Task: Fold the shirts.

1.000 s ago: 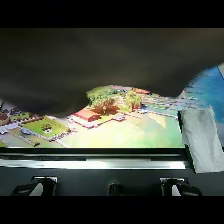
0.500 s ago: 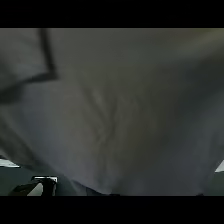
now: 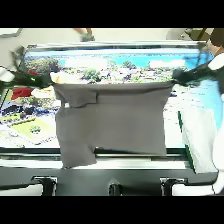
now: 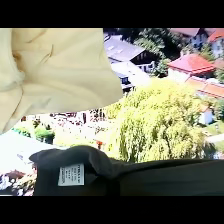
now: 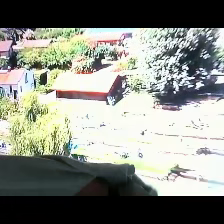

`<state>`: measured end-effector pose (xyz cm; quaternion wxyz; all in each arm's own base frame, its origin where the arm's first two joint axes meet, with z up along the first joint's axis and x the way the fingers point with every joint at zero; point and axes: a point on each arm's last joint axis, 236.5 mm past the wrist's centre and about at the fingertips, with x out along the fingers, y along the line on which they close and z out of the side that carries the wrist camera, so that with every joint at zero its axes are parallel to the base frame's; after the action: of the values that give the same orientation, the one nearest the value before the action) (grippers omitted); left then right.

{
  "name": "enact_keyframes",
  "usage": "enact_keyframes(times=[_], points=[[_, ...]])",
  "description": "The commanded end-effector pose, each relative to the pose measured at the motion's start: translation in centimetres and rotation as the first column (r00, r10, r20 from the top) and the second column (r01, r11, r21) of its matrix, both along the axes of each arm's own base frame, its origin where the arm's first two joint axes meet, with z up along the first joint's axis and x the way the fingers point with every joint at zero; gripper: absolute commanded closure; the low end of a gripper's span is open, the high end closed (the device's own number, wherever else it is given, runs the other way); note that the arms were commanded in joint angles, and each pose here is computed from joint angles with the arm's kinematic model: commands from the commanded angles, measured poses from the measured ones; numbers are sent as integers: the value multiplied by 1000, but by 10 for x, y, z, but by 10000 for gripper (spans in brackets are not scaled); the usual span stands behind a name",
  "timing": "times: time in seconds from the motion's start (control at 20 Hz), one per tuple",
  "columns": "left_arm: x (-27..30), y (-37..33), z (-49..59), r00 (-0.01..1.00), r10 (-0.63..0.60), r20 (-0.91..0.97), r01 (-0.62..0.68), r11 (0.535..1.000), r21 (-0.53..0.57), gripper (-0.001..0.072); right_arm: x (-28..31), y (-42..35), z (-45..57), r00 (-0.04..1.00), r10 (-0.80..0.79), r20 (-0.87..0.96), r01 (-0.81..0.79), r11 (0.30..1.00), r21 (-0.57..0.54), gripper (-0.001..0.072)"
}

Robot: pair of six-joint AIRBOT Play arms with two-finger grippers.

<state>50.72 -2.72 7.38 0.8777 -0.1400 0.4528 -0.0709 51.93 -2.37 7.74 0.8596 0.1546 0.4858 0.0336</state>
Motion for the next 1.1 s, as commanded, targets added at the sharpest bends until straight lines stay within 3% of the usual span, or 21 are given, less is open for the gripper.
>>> enact_keyframes(times=[0.0, 0.25, 0.45, 0.65, 1.05], points=[[40, -9, -73, 997, 56, -45, -61, 993, -103, 670, 50, 11, -71, 992, -124, -12, 124, 976, 179, 670], [58, -10, -65, 999, 49, -24, -52, 991, -124, 670, 62, 1, -74, 986, -164, 26, 157, 972, 177, 669], [-8, -9, -81, 955, -112, -274, 90, 992, -92, 669, -13, -6, -80, 974, -29, -224, 35, 999, 27, 670], [-89, -11, -117, 797, -200, -569, 152, 980, -130, 670, -80, 3, -115, 876, 46, -481, -26, 998, 49, 670], [-115, -15, -145, 729, -206, -653, 132, 978, -160, 669, -104, 9, -142, 830, 27, -557, 16, 997, 72, 669]])
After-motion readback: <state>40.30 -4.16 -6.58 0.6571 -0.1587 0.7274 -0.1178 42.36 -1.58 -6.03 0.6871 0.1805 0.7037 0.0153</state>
